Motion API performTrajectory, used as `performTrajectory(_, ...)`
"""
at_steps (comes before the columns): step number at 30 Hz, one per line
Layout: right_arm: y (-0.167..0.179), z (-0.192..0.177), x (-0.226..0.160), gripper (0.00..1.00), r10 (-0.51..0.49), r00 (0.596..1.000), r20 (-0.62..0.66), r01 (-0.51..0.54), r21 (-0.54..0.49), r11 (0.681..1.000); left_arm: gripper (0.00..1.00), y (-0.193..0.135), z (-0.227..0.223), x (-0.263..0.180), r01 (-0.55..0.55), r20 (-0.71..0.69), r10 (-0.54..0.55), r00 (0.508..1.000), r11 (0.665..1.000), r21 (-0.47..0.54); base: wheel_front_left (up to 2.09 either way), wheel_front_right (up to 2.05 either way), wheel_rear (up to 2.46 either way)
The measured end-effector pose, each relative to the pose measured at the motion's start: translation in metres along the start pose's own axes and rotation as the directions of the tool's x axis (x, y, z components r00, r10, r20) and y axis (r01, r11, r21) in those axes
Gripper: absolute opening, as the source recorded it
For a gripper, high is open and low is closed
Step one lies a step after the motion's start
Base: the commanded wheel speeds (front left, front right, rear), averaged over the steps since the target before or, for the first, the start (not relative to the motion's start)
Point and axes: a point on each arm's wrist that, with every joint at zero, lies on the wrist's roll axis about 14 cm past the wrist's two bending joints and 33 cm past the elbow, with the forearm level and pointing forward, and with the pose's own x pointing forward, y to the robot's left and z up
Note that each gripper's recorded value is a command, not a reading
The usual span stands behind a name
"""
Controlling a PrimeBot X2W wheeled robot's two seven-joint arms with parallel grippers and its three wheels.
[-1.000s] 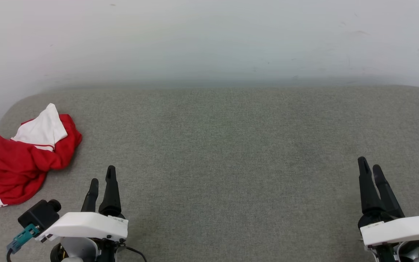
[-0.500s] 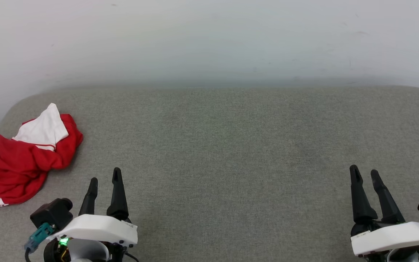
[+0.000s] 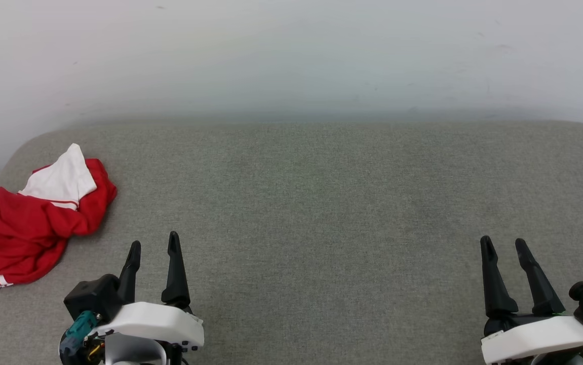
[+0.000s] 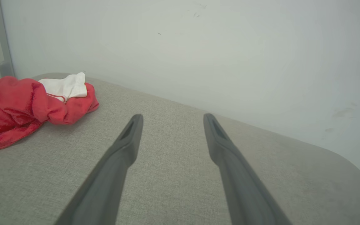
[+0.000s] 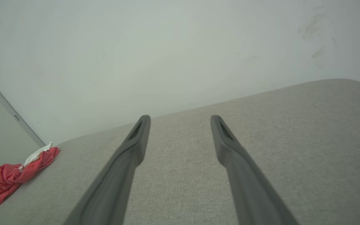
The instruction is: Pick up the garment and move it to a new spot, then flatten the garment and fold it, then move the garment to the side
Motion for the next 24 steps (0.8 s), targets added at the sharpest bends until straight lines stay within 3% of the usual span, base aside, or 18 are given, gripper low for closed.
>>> performTrajectory(24, 0.007, 0.013, -0.002, 1.00, 0.042, 0.998, 0.056, -0.032, -0.161, 0.986, 1.00, -0.014, 0.010, -0.006, 0.041, 0.078, -0.058, 0.995, 0.979, 0.197, 0.00, 0.00, 0.00)
